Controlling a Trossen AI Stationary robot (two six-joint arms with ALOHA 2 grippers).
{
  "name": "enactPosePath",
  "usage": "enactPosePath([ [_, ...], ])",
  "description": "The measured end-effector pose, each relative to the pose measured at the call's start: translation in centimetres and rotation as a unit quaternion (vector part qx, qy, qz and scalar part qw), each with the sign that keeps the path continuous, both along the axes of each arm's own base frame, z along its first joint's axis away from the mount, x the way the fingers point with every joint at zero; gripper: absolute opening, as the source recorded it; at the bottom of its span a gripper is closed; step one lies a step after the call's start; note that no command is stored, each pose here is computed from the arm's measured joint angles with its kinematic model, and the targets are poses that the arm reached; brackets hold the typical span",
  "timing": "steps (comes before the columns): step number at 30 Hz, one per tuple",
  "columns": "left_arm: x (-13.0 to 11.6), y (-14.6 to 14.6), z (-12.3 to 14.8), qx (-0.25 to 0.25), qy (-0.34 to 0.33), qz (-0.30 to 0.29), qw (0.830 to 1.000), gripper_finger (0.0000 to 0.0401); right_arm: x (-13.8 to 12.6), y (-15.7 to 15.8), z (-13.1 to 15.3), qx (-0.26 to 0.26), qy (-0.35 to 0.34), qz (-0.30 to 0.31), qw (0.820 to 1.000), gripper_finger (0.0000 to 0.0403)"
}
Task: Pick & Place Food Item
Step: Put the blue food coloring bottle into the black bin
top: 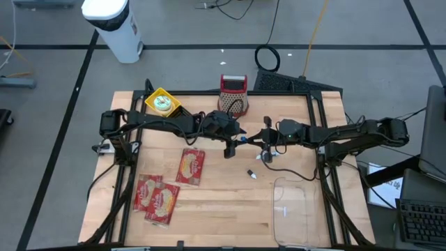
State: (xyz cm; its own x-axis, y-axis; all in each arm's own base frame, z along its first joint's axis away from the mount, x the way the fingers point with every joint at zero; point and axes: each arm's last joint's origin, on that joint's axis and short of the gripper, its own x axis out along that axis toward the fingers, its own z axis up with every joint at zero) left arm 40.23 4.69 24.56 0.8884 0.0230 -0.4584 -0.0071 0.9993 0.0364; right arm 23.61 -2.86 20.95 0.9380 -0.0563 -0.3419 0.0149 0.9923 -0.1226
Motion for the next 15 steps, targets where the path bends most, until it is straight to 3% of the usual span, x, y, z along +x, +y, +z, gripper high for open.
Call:
enactPosePath([
  [6, 0.03, -0.06, 0.07, 0.002, -0.004, -0.014, 1.000, 0.0187, -0.03, -0.02, -0.07, 0.000, 0.004, -0.002, 1.000, 0.0045],
  [15, 0.03, -0.15, 0.06, -0.009, -0.004, -0.025, 1.000, 0.0110, -0.03, -0.02, -0.06, -0.001, 0.004, -0.003, 1.000, 0.0045],
])
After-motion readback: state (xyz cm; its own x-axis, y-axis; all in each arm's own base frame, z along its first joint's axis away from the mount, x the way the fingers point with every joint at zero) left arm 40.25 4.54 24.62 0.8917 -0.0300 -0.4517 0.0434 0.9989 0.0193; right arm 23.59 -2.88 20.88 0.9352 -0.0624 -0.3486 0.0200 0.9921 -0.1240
